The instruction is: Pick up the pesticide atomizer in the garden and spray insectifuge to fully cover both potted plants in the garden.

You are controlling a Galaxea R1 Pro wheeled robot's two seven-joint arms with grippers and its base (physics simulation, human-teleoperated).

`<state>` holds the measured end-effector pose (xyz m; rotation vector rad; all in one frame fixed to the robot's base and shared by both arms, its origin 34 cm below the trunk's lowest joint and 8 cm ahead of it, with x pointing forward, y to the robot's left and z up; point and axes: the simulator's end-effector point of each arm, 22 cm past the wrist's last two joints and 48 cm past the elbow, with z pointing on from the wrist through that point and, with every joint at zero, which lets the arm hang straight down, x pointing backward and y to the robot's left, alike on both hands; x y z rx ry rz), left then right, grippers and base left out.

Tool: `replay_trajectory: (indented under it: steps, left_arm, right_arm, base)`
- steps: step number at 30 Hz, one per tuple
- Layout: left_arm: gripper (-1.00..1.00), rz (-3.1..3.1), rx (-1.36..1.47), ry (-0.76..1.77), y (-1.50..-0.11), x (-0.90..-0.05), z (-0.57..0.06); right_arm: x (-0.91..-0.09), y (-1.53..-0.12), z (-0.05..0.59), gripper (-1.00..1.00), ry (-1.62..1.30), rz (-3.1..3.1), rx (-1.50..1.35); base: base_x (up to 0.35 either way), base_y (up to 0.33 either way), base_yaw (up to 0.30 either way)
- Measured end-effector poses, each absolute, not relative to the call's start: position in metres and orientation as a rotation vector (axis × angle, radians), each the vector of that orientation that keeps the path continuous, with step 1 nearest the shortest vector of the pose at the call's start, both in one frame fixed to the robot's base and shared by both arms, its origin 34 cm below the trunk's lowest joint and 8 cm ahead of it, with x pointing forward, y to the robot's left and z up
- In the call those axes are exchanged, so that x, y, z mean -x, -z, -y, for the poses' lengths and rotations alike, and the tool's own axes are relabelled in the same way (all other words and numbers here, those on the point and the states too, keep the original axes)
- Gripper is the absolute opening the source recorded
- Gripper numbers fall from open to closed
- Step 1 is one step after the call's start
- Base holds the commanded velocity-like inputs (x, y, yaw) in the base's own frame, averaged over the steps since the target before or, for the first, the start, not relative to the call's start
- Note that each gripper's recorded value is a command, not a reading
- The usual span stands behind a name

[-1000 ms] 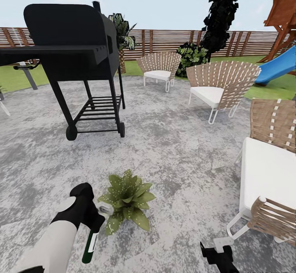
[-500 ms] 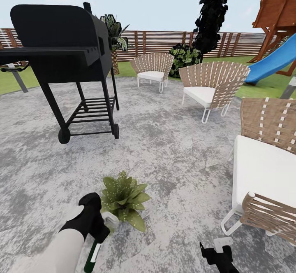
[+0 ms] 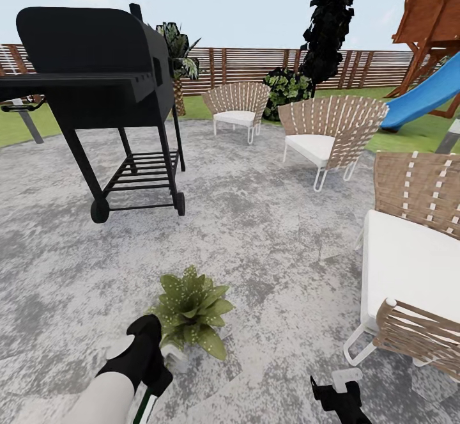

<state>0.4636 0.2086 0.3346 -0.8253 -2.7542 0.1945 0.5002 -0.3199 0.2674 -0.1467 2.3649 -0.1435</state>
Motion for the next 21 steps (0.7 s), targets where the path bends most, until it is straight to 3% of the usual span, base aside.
replay_trajectory:
  steps: [21]
  left_arm:
    - [-1.00, 2.898, 0.808, -0.188, -0.327, -0.490, -0.201]
  right_arm:
    - [-0.500, -0.267, 0.320, 1.00, 0.145, -2.365, 0.146]
  base:
    - [0.000, 0.000, 0.000]
